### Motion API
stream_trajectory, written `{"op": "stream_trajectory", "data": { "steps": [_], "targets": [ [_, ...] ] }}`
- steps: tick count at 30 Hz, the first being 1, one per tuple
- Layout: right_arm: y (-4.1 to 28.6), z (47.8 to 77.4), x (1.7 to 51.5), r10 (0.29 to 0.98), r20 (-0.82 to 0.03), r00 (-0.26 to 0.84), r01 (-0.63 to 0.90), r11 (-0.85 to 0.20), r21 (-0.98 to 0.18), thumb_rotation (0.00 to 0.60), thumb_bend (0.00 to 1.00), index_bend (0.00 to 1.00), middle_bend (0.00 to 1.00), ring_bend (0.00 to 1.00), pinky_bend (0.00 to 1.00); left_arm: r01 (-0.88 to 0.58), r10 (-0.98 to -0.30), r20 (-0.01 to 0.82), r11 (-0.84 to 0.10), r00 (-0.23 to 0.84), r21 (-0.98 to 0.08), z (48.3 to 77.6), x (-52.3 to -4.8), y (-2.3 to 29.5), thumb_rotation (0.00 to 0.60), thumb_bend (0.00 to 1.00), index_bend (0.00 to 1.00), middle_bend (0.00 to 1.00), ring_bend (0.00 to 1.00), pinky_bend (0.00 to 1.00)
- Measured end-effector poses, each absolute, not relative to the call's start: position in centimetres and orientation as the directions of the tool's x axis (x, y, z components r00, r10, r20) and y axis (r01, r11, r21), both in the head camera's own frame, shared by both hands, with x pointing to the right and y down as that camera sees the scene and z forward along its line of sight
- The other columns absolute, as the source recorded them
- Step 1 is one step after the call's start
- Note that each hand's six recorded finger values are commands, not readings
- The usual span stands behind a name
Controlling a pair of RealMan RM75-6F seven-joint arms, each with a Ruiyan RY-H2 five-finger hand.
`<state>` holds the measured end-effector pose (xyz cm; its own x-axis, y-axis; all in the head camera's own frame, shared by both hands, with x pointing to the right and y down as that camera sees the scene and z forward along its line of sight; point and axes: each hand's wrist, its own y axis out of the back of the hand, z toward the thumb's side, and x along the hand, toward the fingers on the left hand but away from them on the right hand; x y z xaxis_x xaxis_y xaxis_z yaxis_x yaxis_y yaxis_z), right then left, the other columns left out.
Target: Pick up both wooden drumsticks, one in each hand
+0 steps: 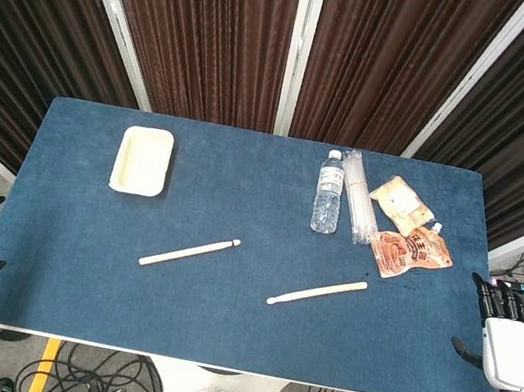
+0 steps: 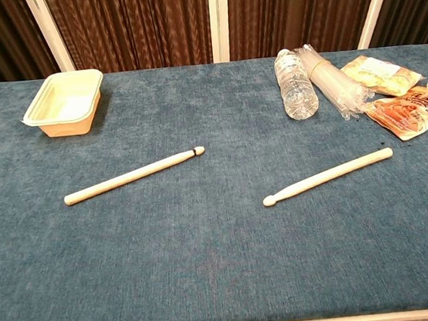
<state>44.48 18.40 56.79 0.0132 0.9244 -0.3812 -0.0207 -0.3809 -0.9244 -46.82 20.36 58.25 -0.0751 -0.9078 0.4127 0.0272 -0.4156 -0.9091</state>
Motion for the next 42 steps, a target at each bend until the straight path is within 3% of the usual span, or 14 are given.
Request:
{"op": "stream_trajectory", "data": {
  "steps": [10, 18, 24, 31, 37, 42],
  "targets": [
    [18.0, 56.8, 43.9, 0.928, -0.37, 0.036, -0.003, -0.37, -0.929, 0.6, 0.03, 0.09, 0.21, 0.09, 0.17, 0.027, -0.915, 0.397, -0.399, -0.073, -0.916, 58.3, -46.8, 20.0, 0.6, 0.06, 0.14, 0.09, 0.03, 0.01],
    [17.2, 57.6, 41.8, 0.916, -0.376, 0.142, 0.02, -0.382, -0.924, 0.6, 0.12, 0.25, 0.32, 0.15, 0.23, 0.024, -0.922, 0.384, -0.386, -0.059, -0.922, 58.1, -46.5, 19.9, 0.6, 0.06, 0.14, 0.09, 0.03, 0.01],
    [16.0, 61.0, 39.0, 0.853, -0.459, 0.247, -0.015, -0.47, -0.882, 0.6, 0.12, 0.3, 0.36, 0.17, 0.26, 0.019, -0.923, 0.381, -0.383, -0.057, -0.924, 58.0, -46.5, 20.0, 0.6, 0.06, 0.14, 0.09, 0.03, 0.01],
    [15.0, 67.5, 34.8, 0.742, -0.57, 0.352, -0.109, -0.572, -0.813, 0.6, 0.12, 0.36, 0.39, 0.2, 0.29, 0.013, -0.918, 0.39, -0.392, -0.072, -0.92, 58.0, -46.9, 20.4, 0.6, 0.06, 0.14, 0.09, 0.03, 0.01],
    [14.9, 71.7, 32.2, 0.702, -0.597, 0.39, -0.176, -0.579, -0.796, 0.6, 0.12, 0.41, 0.42, 0.22, 0.3, 0.013, -0.917, 0.393, -0.395, -0.076, -0.919, 58.0, -47.0, 20.5, 0.6, 0.06, 0.14, 0.09, 0.03, 0.01],
    [14.6, 73.4, 30.8, 0.695, -0.591, 0.41, -0.208, -0.559, -0.803, 0.6, 0.12, 0.45, 0.44, 0.25, 0.3, 0.01, -0.916, 0.393, -0.395, -0.079, -0.918, 58.0, -47.2, 20.4, 0.6, 0.06, 0.14, 0.09, 0.03, 0.01]
  ]
}}
